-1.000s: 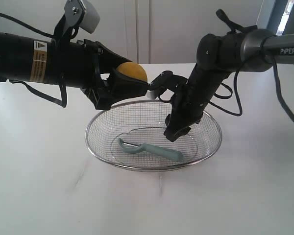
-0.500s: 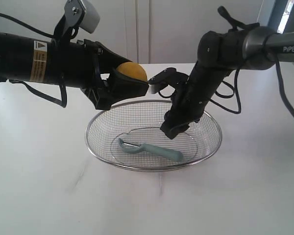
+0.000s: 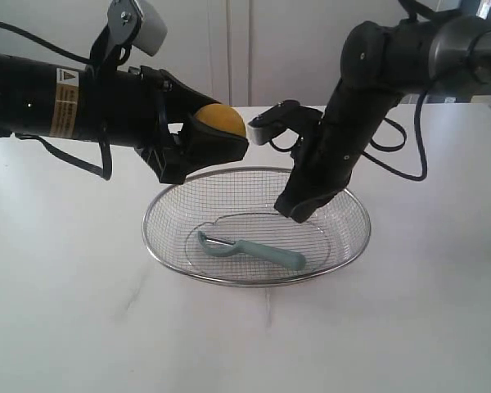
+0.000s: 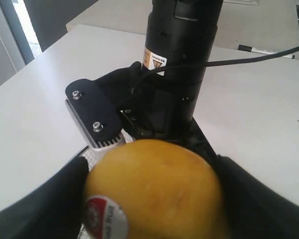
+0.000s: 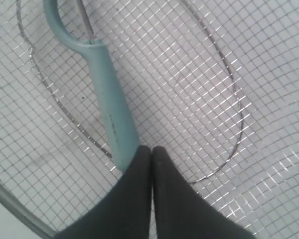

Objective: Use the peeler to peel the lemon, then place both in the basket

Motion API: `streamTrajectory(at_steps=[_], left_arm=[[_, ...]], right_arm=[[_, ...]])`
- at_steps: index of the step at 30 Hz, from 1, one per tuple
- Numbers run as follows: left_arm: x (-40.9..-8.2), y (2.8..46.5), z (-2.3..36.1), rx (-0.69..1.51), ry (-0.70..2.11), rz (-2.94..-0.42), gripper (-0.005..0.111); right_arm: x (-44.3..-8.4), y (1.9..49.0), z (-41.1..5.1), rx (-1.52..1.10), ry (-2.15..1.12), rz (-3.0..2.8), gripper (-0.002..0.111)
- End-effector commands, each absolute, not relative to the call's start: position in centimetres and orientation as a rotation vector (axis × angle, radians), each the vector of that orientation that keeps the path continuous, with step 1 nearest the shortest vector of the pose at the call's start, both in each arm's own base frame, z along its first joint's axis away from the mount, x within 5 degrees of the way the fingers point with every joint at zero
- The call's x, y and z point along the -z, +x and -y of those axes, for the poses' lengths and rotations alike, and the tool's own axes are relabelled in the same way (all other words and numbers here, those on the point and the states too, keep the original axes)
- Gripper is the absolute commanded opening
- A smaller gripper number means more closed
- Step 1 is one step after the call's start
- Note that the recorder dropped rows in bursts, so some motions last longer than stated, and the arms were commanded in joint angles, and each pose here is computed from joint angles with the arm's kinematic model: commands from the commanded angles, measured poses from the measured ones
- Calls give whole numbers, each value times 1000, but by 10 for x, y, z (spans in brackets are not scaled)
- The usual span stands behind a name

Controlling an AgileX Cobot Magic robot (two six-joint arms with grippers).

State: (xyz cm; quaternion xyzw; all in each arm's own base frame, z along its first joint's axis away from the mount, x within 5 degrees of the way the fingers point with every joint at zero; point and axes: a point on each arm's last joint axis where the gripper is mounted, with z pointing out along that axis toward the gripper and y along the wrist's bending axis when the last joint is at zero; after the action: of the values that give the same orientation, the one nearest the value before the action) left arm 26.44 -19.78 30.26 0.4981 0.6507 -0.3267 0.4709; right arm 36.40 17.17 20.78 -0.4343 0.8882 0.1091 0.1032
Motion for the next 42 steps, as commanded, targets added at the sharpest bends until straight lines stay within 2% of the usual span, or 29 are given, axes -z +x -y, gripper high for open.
streamTrajectory(at_steps=[1,9,17,27,32,35,42], left_arm=[[-306,263,197,811,1214,-1586,0],[-306,263,197,811,1214,-1586,0],[-306,263,197,813,1215,-1585,0],[-306,263,197,810,1213,-1586,0],[-306,263,197,810,1213,-1586,0],[-306,263,197,807,1211,-1587,0],[-306,263,197,807,1211,-1587,0]], right_arm=[[-217,362,-170,-336,-1206,-2662,0],[-231,363,-158,-331,-901,-2767,0],[-253,362,-127,-358,-540,-2868,0],[-265,367,-59,-326,-11,-2960,0],[-267,368,-9,-255,301,-2960,0],[-266,368,10,-168,333,-2959,0],[-266,365,14,-159,344,-2991,0]])
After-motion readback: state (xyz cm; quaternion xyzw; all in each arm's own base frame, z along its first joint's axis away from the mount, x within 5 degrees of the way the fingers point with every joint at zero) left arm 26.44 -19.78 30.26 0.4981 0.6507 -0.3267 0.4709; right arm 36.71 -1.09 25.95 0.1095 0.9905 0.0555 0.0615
